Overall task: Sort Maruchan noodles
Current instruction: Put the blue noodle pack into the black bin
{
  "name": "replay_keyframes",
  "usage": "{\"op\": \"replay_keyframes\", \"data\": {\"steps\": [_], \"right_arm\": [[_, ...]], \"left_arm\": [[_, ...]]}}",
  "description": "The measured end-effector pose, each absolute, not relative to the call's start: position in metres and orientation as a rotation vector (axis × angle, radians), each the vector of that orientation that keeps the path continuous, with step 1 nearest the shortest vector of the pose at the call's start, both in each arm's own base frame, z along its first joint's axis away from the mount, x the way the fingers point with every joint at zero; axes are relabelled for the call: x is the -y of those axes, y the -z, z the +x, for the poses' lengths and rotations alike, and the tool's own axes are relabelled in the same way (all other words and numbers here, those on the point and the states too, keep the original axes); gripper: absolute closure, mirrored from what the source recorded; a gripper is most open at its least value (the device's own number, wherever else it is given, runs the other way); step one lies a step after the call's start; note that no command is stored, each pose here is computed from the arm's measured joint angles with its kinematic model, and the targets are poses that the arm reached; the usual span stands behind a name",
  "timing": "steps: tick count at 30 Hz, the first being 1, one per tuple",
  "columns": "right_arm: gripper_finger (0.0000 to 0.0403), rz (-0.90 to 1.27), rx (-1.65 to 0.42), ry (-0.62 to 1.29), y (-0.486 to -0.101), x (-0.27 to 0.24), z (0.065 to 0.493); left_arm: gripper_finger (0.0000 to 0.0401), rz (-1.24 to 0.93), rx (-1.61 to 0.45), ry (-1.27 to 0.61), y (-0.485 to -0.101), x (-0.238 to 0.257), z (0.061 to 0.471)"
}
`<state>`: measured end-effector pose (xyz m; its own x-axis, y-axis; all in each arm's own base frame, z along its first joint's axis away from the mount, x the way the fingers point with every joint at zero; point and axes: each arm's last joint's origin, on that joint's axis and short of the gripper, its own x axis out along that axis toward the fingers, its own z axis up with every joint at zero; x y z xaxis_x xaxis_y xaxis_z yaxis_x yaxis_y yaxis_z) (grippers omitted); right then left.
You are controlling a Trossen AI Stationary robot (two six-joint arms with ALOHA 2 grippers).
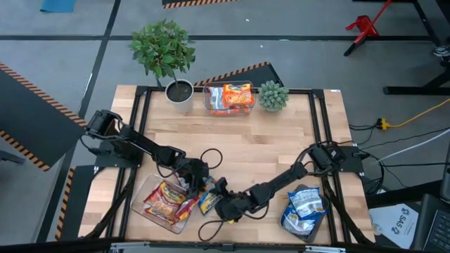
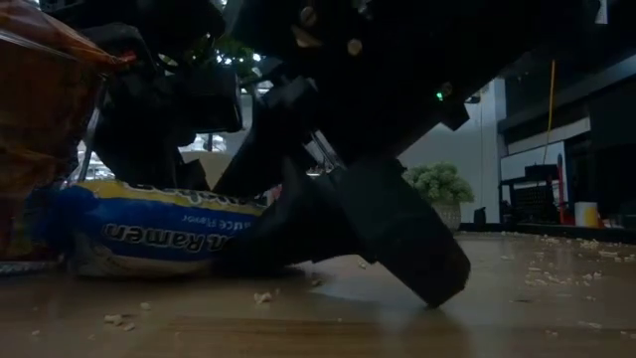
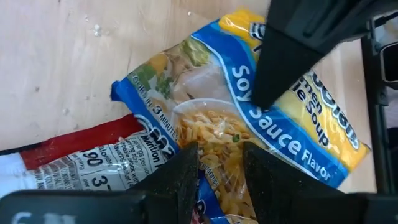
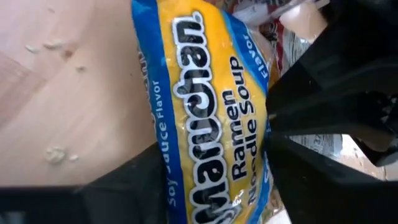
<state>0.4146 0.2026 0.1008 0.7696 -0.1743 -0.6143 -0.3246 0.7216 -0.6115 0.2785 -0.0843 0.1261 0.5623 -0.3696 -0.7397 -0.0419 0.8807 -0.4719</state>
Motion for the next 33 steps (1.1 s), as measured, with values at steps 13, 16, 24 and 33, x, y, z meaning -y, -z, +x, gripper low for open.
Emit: {"op": "replay_keyframes", "data": {"steps": [13, 16, 24, 33], "right_arm": [[0.0366, -0.682, -0.795, -0.123, -0.117, -0.207, 0.423], [0.0382, -0.688, -0.845, -0.159, -0.129, -0.212, 0.425], [0.0383, -0.759, -1.006, -0.177, -0.188, -0.230, 0.404], [0.0381, -0.631, -1.131, -0.033, -0.266, -0.264, 0.297]], "left_arm": [[0.0280, -0.556, -0.886, 0.239, -0.173, 0.080, 0.284], [0.0280, -0.563, -0.854, 0.224, -0.190, 0.074, 0.285], [0.0280, -0.567, -0.695, 0.190, -0.241, 0.059, 0.271], [0.0280, -0.523, -0.544, 0.139, -0.275, 0.052, 0.247]]}}
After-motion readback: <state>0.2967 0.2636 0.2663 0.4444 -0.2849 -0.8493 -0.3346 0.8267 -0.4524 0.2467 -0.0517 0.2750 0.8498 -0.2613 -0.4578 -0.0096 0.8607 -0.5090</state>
